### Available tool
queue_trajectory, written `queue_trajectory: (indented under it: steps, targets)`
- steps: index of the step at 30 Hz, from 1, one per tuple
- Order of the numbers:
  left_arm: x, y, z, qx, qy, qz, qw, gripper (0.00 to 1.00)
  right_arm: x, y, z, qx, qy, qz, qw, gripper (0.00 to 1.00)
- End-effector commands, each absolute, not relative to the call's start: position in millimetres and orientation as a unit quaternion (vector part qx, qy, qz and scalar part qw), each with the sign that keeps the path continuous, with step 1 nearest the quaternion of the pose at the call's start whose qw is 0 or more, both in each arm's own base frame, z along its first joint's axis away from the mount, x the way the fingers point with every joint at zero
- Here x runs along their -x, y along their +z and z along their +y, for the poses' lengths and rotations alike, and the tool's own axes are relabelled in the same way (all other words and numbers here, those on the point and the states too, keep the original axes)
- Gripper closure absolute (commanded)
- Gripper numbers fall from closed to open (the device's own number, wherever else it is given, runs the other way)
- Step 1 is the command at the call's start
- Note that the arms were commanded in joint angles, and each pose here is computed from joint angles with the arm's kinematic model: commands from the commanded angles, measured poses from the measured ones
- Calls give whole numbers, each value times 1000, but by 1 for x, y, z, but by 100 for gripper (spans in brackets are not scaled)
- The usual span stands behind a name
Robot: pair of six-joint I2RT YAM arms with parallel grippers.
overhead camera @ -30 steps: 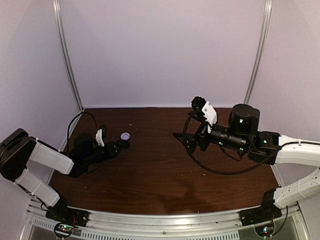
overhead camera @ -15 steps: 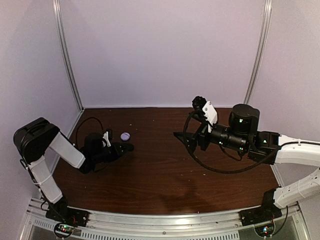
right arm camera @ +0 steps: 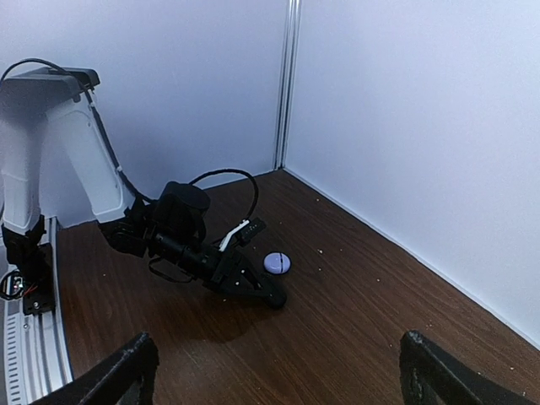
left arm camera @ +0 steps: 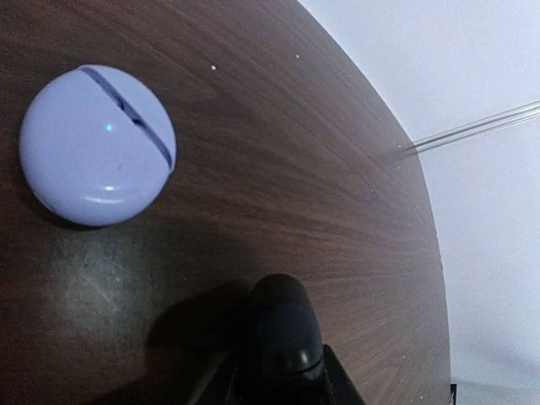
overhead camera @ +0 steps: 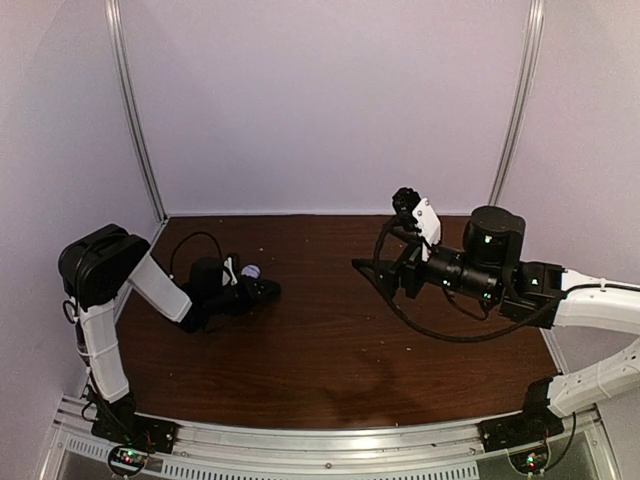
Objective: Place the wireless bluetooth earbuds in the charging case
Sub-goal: Place the charging case with the earbuds at the center of the board, then reset both arms
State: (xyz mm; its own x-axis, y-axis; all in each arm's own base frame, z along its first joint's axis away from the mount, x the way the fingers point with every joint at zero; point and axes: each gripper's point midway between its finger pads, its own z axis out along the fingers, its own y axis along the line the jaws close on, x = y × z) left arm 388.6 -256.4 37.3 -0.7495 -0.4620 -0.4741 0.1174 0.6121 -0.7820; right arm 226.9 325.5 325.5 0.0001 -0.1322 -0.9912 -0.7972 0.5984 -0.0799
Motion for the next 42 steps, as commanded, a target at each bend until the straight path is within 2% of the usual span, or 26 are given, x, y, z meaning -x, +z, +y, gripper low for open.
queue_trajectory:
  steps: [1, 7, 11, 16, 19, 21, 30, 36, 42]
  targets:
    - [-396, 21, -260, 114, -421, 842, 318, 85, -231, 327, 320, 334, 288, 661, 606, 0]
    - [-404, 14, -257, 131, -394, 855, 309, 61, -235, 330, 317, 316, 316, 663, 601, 0]
    - [-407, 17, -254, 130, -377, 863, 311, 39, -241, 332, 315, 309, 324, 660, 603, 0]
    - [-406, 25, -248, 122, -358, 869, 319, 24, -249, 327, 313, 301, 338, 663, 597, 0]
    - [-401, 34, -244, 121, -354, 871, 320, 10, -258, 324, 308, 286, 359, 663, 591, 0]
    - [-398, 40, -240, 119, -344, 874, 322, 4, -263, 323, 306, 279, 371, 665, 585, 0]
    - [-378, 77, -220, 72, -301, 883, 353, 2, -299, 295, 295, 228, 388, 709, 543, 0]
    - [-377, 155, -203, 11, -265, 855, 445, 2, -333, 270, 280, 176, 379, 753, 509, 0]
    - [-381, 224, -178, -26, -231, 819, 524, 2, -355, 261, 253, 121, 353, 766, 524, 0]
